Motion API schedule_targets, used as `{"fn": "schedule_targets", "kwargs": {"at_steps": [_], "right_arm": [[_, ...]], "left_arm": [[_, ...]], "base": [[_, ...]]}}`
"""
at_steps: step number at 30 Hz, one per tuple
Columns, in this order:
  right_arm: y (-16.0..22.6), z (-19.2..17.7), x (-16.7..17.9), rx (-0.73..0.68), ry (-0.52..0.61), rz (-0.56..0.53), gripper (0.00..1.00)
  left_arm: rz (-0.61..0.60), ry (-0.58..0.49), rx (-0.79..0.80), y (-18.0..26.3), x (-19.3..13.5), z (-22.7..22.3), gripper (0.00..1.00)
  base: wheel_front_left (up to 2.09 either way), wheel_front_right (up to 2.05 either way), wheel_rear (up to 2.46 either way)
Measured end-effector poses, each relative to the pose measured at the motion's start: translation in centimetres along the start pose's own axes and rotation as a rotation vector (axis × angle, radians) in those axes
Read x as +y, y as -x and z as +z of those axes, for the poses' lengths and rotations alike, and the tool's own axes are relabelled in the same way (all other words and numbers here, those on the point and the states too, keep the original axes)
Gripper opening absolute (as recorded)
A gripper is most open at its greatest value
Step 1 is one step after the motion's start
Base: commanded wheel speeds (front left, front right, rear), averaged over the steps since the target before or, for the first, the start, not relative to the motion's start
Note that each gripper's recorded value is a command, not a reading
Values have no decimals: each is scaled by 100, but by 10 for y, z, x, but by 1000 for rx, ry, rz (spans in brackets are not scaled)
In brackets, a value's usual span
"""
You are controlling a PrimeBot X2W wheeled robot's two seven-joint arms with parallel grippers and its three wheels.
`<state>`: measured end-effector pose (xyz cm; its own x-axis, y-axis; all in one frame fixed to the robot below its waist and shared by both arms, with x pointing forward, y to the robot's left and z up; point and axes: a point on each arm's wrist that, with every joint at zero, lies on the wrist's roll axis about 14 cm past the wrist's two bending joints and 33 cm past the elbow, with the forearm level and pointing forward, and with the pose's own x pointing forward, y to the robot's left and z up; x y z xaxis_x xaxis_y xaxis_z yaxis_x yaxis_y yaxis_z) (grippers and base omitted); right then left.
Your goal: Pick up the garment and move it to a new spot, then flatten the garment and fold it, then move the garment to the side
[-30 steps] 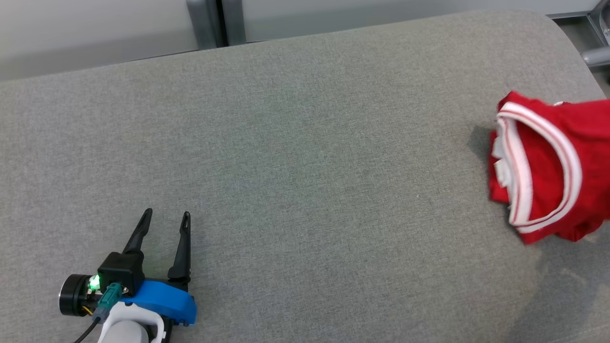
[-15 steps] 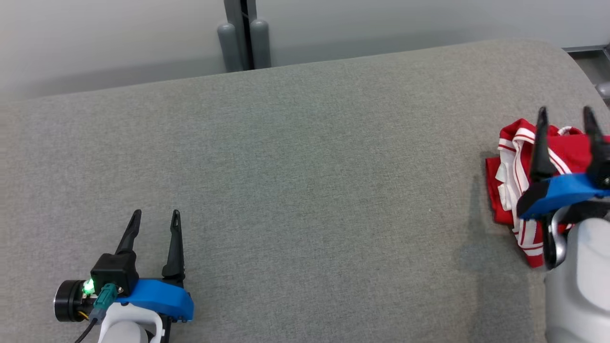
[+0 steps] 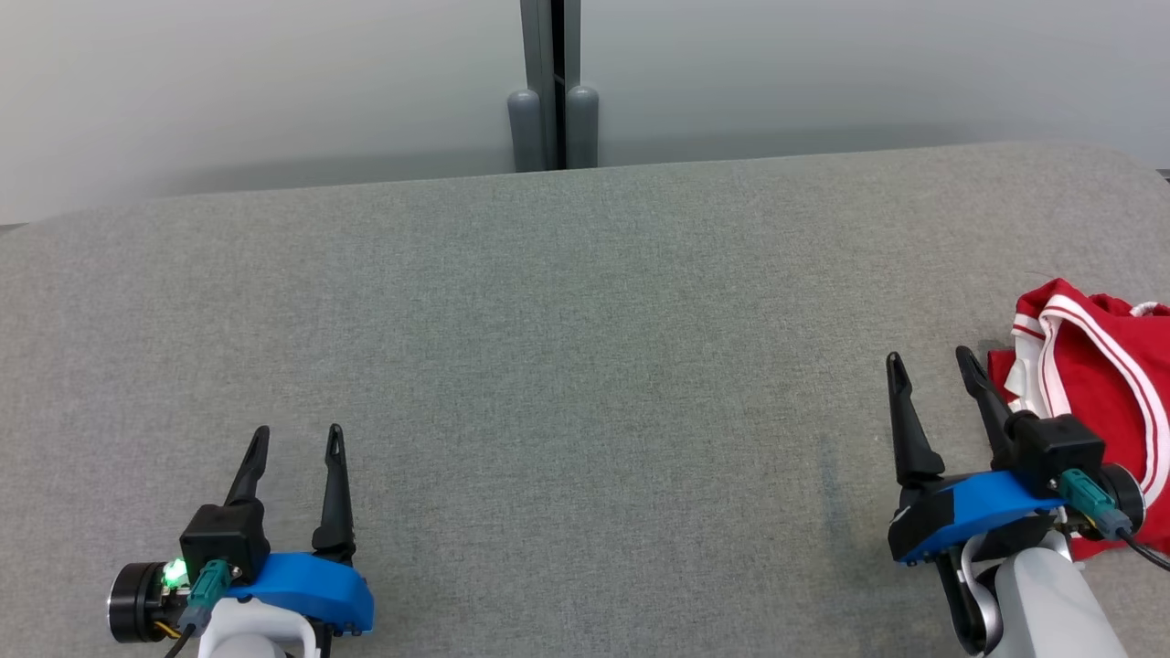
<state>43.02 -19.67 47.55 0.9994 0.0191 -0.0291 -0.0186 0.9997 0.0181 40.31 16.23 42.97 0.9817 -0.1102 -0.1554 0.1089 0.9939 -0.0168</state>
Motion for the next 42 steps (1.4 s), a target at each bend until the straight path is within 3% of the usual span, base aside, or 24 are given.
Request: {"fn": "schedule_targets", "kwargs": {"at_steps": [9, 27, 28, 34, 42], "right_arm": [[14, 9, 12, -27, -26, 30, 100], [42, 5, 3, -8, -37, 1, 100], [42, 5, 4, -7, -43, 1, 0], [52, -21, 5, 76, -67, -8, 0], [51, -19, -2, 81, -224, -56, 0]], "left_arm": [[34, 13, -28, 15, 6, 9, 100], [8, 57, -74, 38, -4, 21, 100], [10, 62, -72, 38, -3, 20, 0], [26, 87, 24, 51, -2, -11, 0], [72, 242, 37, 50, 6, -11, 0]], "base": [[0, 0, 0], [0, 0, 0], [0, 0, 0], [0, 0, 0], [0, 0, 0]]}}
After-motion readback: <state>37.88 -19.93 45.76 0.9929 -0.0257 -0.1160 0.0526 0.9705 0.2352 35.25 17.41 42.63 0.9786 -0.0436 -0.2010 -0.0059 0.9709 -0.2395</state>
